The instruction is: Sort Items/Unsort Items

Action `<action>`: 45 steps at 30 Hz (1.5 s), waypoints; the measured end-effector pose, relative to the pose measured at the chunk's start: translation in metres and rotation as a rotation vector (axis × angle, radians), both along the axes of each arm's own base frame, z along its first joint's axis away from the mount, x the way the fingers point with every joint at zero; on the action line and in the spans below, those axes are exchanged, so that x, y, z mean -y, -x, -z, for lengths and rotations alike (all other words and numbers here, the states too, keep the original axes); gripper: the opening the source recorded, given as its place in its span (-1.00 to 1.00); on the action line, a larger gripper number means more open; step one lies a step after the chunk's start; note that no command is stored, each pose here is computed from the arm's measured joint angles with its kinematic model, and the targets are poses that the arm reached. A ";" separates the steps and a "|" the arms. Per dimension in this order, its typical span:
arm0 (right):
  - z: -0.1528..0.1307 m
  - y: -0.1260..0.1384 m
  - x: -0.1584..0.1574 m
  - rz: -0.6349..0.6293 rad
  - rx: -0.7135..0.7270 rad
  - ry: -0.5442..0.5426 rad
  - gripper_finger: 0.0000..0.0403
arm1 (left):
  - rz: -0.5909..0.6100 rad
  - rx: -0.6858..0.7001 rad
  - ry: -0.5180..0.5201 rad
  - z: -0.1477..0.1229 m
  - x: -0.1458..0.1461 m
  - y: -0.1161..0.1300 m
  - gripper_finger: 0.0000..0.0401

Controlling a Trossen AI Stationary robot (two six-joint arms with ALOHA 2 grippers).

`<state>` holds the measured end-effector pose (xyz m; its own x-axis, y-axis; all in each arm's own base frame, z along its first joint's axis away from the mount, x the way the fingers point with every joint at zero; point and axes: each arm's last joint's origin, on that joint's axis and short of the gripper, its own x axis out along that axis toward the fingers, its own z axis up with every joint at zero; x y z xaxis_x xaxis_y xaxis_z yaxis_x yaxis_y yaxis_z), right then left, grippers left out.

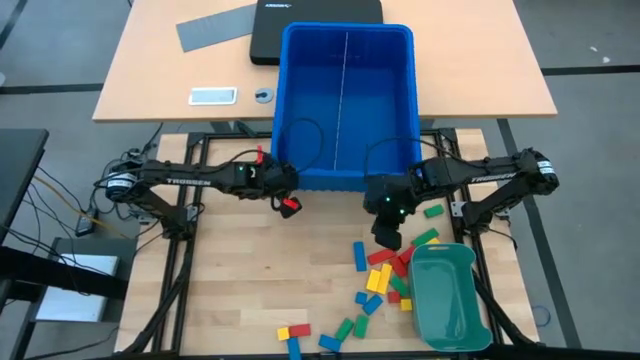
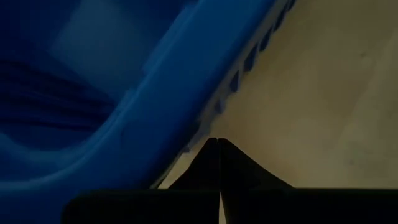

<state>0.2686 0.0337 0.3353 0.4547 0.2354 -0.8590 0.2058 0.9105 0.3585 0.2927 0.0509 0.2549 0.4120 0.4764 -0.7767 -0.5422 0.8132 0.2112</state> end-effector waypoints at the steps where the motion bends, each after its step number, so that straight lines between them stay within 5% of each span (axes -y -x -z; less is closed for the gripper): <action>1: 0.001 0.001 -0.003 -0.010 -0.005 0.001 -0.75 | -0.004 -0.001 -0.004 -0.001 -0.002 0.000 -1.00; 12: 0.049 0.001 -0.015 0.117 -0.103 -0.073 -0.50 | 0.020 0.055 0.059 -0.024 -0.021 -0.003 -1.00; 19: 0.092 -0.006 -0.016 0.398 -0.069 -0.195 -0.49 | 0.050 0.145 0.138 -0.037 -0.021 -0.008 -1.00; 27: 0.119 0.000 -0.019 0.662 -0.060 -0.170 -0.27 | 0.099 0.209 0.219 -0.040 -0.018 -0.013 -1.00; 36: 0.136 -0.009 -0.022 0.757 -0.107 -0.201 0.14 | 0.124 0.198 0.209 -0.040 -0.018 -0.012 -1.00; 45: 0.160 -0.029 -0.031 0.875 -0.167 -0.215 0.31 | 0.132 0.195 0.224 -0.039 -0.018 -0.012 -1.00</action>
